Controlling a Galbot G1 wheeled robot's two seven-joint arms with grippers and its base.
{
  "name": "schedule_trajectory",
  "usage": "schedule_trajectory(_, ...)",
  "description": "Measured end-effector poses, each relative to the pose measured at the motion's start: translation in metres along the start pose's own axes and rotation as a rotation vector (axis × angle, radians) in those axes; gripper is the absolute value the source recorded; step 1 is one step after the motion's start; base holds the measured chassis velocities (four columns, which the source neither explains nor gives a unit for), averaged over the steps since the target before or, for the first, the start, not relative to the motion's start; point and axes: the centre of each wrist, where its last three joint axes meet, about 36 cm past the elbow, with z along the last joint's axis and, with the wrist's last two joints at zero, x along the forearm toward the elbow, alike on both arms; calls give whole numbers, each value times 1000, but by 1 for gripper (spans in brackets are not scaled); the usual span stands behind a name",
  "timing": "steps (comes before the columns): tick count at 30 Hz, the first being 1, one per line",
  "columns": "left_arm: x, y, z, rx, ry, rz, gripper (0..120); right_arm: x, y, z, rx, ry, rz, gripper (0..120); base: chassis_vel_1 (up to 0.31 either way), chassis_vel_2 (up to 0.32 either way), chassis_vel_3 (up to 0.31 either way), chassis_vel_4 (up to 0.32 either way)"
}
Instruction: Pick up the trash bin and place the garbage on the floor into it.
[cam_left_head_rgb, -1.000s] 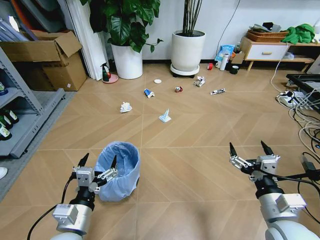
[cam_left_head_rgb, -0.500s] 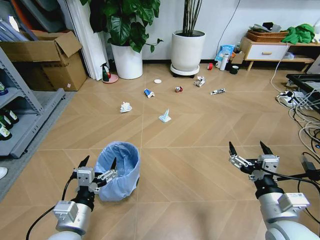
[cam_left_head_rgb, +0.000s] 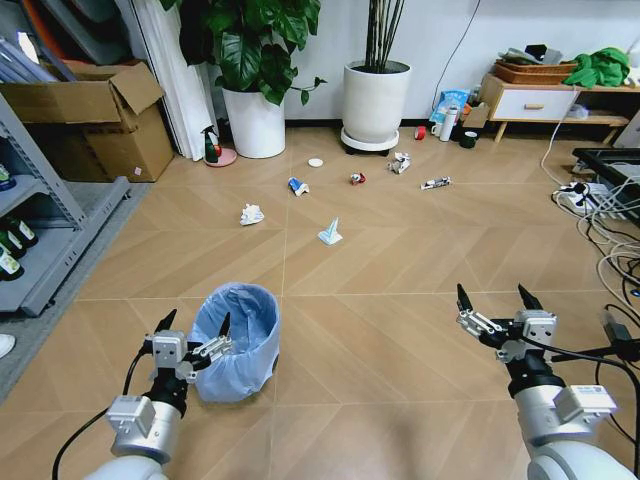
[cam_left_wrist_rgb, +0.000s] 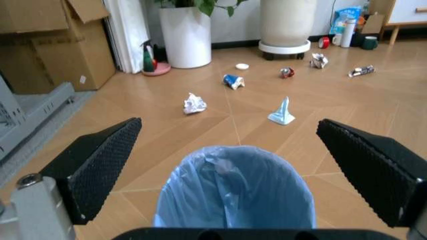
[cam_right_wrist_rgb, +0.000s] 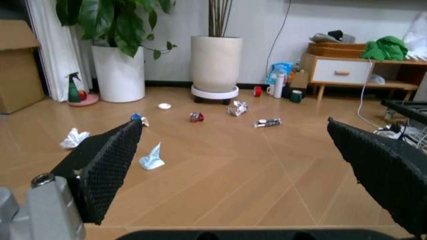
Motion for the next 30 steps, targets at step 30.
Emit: schedule_trajectory(30, -137, 49, 17, 77, 415, -128, 100, -5, -3, 18, -2, 64, 4, 100, 0, 0, 0, 0)
